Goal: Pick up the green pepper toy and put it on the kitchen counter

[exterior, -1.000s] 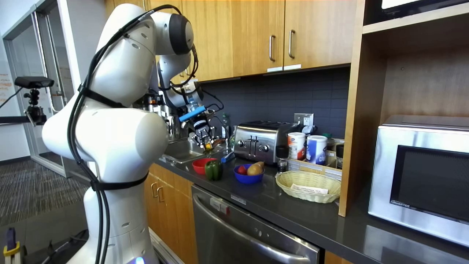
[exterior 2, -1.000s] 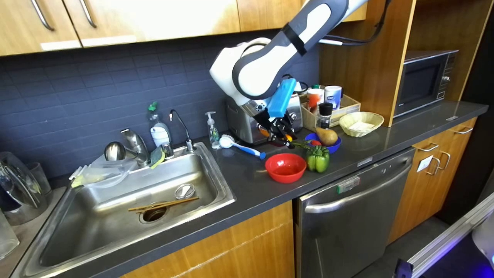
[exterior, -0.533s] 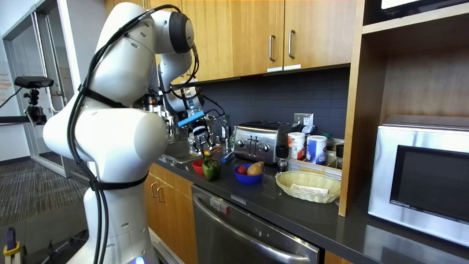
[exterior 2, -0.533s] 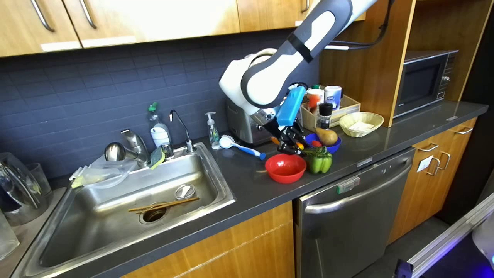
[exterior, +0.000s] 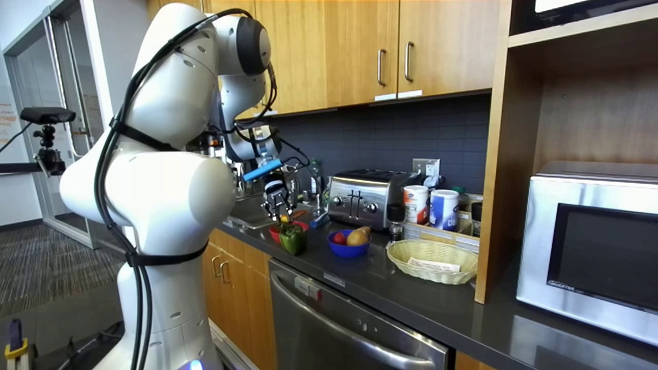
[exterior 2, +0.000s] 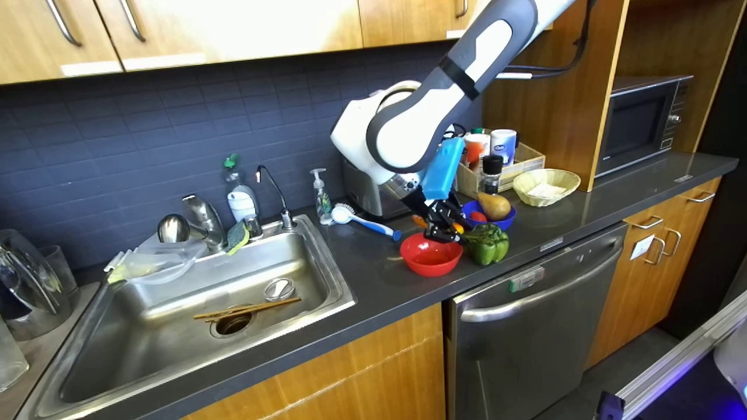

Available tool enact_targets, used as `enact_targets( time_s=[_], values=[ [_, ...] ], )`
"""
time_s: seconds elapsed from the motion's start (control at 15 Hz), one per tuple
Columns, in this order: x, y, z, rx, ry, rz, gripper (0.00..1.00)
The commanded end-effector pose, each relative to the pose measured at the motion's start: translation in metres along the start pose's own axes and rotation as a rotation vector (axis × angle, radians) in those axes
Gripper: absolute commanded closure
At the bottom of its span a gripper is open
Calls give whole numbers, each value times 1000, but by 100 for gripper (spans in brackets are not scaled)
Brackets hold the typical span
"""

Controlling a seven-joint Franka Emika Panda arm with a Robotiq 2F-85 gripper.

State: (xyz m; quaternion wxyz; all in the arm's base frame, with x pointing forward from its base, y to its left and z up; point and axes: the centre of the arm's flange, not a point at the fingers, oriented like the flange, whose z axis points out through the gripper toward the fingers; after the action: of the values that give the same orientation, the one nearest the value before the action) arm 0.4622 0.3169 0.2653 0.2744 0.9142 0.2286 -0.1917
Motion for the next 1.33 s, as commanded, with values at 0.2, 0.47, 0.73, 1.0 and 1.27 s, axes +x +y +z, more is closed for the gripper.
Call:
enact_targets(
  time_s=[0.2,0.47,0.73,1.0,1.27],
  values=[
    [-20,-26,-35,-29,70,-26,87],
    [-20,-31,-35,-22,73,-38,87],
    [-15,-30,-29,-14,63,-38,87],
    [-10,-35,-19,-19,43,-49,87],
    [-5,-43,-8,-26,22,-62,87]
  ],
)
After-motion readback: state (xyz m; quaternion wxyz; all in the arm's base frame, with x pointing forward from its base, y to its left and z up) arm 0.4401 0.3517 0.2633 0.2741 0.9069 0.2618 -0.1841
